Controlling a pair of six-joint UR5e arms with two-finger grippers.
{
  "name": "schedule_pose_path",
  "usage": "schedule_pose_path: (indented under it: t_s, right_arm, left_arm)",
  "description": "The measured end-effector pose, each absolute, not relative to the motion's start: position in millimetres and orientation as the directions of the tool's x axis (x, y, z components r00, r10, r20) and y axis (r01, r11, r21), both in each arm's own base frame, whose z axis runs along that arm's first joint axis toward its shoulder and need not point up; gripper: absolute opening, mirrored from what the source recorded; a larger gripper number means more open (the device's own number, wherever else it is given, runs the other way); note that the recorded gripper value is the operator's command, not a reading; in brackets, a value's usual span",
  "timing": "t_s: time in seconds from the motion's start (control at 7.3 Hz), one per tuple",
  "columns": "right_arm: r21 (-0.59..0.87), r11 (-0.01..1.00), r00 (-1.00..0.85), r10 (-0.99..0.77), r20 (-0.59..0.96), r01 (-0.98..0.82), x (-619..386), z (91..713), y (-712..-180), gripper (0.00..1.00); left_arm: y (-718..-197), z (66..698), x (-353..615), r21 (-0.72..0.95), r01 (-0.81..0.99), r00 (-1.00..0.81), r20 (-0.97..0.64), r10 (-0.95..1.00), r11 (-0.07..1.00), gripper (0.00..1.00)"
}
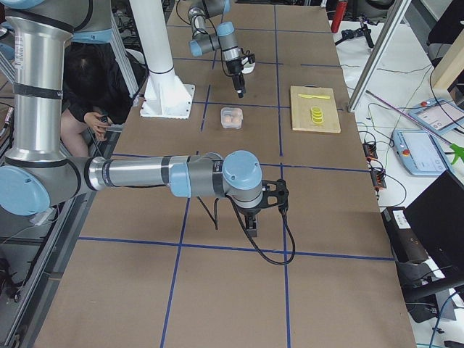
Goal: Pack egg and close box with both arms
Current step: 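Raise the left arm away while the right arm moves toward the carton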
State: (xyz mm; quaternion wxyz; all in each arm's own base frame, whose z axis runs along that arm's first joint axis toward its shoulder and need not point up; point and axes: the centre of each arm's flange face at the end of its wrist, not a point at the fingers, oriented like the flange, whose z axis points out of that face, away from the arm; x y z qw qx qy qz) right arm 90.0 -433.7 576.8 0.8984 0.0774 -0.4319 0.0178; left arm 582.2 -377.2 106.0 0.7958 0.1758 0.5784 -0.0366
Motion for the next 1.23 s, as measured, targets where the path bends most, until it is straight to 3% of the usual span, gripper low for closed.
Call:
schedule_pose_path:
  t_s: [0.41, 0.68, 1.1, 1.23]
  right_arm:
    - [0.071, 0.988, 0.592, 0.025, 0.806, -0.138, 32, 514, -438, 1.00]
    - [0.038, 0.982, 0.528, 0.068, 0.847, -0.187, -39, 481, -438, 0.85]
    - [0.007, 0.981, 0.471, 0.086, 0.878, -0.193, -164, 452, -415, 0.00]
    - [0.009, 0.985, 0.464, 0.074, 0.883, -0.174, -196, 443, -406, 0.00]
  left_arm:
    - [-419, 121, 501, 0.307, 0.204, 0.458, -0.869, 0.187, 0.929, 0.99]
    - [-454, 131, 423, 0.360, 0.173, 0.551, -0.807, 0.213, 0.917, 0.99]
    - [-487, 176, 327, 0.417, 0.161, 0.645, -0.730, 0.224, 0.894, 0.99]
    - [-494, 195, 305, 0.438, 0.148, 0.676, -0.699, 0.232, 0.887, 0.99]
